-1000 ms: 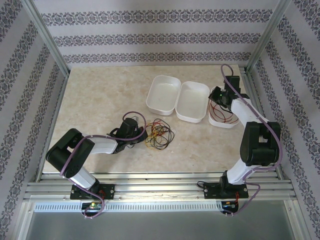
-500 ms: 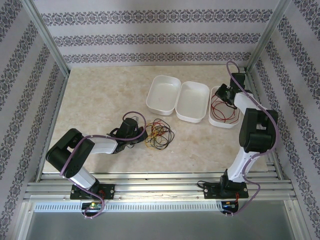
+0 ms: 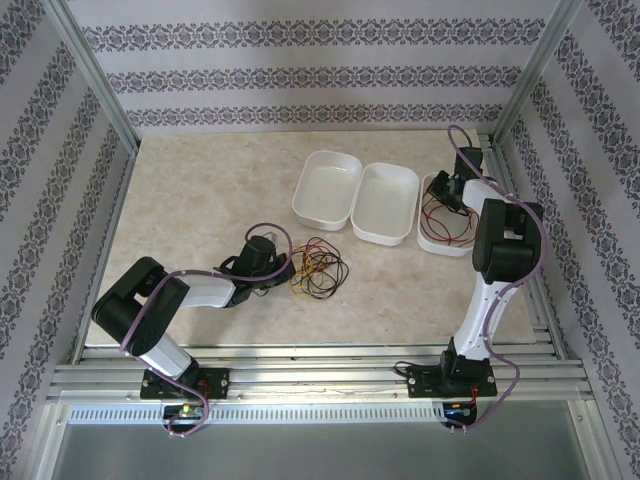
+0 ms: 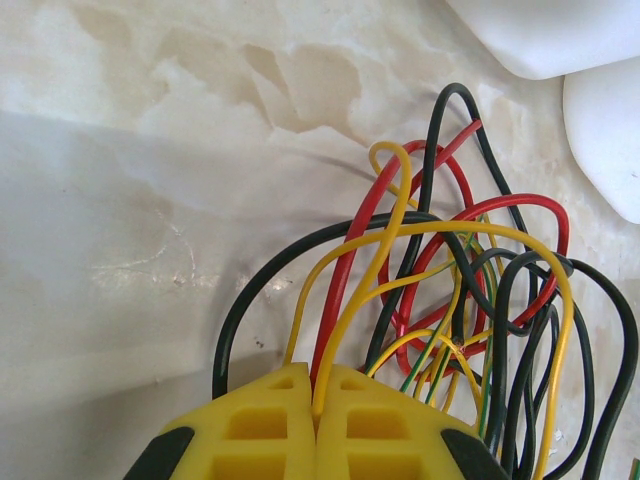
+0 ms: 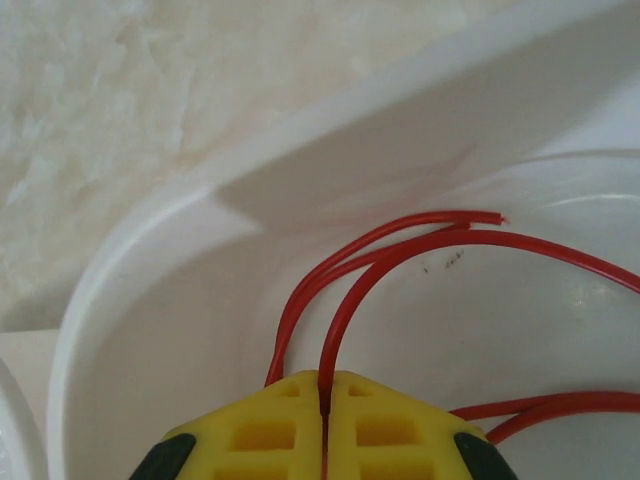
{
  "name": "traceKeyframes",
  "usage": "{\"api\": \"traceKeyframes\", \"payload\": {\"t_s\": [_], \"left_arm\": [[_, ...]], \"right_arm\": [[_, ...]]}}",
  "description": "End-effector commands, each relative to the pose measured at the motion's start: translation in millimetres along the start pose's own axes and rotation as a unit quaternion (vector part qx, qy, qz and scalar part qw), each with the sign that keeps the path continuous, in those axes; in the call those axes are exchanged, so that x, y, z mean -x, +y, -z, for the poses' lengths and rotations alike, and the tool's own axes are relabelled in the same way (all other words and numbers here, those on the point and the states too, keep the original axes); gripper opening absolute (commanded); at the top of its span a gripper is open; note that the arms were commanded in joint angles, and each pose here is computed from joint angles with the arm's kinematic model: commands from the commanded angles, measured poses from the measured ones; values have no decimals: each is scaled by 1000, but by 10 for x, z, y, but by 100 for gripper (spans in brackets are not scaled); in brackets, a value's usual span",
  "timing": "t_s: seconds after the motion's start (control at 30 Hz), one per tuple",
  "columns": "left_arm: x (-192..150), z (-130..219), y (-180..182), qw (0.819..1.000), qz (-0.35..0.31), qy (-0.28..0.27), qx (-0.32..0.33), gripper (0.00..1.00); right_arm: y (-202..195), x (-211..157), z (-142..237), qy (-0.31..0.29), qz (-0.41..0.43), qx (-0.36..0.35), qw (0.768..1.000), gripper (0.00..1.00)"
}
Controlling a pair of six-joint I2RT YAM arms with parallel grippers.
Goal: Untangle the cables
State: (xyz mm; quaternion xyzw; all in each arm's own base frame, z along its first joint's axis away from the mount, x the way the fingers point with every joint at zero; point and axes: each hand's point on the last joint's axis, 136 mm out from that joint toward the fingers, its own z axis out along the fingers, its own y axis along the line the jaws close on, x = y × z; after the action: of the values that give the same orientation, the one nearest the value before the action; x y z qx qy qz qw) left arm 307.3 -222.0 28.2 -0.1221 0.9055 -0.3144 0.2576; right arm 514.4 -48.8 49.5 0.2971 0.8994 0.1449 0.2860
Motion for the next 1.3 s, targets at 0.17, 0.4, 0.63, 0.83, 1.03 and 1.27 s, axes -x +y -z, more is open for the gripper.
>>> {"api": "traceKeyframes", "payload": {"t_s": [0.17, 0.4, 0.63, 0.83, 1.03, 1.27], "left_arm": [[5, 26, -15, 1000, 0, -3, 3, 0], [12, 17, -39, 1000, -2, -2, 0, 0], [18, 5, -49, 1000, -1, -1, -1, 0], [43, 10, -71, 1000, -3, -4, -2, 0], [34, 21, -55, 1000, -3, -4, 0, 0], [48, 73, -70, 1000, -10, -7, 0, 0]], "right_arm": [[97, 142, 285, -20, 10, 13, 1000, 34], [130, 164, 624, -35, 22, 6, 999, 40], [272, 22, 1007, -55, 52, 17, 997, 41], [621, -333, 1347, -60, 119, 34, 991, 42], [1001, -894, 1642, -46, 195, 50, 978, 42], [1326, -1660, 1869, -9, 295, 54, 954, 42]]}}
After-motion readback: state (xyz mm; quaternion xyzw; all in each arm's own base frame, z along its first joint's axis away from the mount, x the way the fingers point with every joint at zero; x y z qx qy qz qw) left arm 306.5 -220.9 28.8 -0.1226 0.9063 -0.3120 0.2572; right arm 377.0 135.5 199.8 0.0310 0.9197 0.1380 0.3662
